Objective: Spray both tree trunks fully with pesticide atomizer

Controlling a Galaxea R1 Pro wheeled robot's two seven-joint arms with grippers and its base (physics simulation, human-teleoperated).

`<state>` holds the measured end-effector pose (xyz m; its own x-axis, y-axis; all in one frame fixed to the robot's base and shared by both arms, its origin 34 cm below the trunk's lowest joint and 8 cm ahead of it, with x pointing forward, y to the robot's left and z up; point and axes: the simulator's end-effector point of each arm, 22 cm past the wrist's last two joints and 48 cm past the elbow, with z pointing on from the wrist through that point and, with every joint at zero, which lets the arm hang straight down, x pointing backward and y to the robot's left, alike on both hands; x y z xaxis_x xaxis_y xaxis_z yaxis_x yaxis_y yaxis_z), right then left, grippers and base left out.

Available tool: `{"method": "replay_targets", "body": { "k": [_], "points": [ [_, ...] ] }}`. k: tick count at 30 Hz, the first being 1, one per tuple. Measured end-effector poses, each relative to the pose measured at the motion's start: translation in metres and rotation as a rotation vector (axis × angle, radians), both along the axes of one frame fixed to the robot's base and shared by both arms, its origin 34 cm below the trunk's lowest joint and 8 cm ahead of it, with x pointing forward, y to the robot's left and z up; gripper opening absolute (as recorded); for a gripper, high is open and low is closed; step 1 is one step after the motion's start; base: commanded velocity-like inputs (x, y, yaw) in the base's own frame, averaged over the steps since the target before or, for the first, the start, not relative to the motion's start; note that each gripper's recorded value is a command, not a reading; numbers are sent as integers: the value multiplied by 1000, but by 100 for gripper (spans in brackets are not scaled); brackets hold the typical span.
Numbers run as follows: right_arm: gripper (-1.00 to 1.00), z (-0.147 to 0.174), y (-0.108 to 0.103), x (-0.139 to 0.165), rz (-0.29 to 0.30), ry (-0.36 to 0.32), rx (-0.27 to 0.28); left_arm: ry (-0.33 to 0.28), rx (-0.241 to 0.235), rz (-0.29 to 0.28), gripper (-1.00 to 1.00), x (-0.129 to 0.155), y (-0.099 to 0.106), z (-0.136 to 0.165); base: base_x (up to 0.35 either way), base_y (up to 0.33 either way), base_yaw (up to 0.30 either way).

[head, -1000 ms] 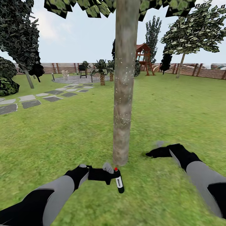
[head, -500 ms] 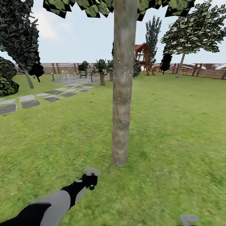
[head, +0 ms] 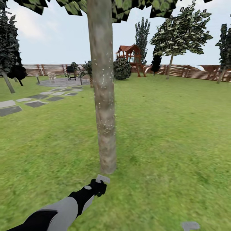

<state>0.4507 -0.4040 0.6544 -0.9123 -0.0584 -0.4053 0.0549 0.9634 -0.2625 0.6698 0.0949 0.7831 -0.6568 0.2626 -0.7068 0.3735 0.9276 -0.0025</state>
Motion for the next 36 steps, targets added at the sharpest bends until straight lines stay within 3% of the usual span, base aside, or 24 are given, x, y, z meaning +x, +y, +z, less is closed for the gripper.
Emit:
{"method": "replay_targets", "body": {
  "k": [23,36],
  "points": [
    [100,-2,3,-5,2,6,4,-2,-7,-6,-100,0,-2,1,234,-271,-300],
    [100,-4,3,-12,3,12,5,-9,-9,-4,-100,1,-2,4,332,-98,-286]
  ]
}}
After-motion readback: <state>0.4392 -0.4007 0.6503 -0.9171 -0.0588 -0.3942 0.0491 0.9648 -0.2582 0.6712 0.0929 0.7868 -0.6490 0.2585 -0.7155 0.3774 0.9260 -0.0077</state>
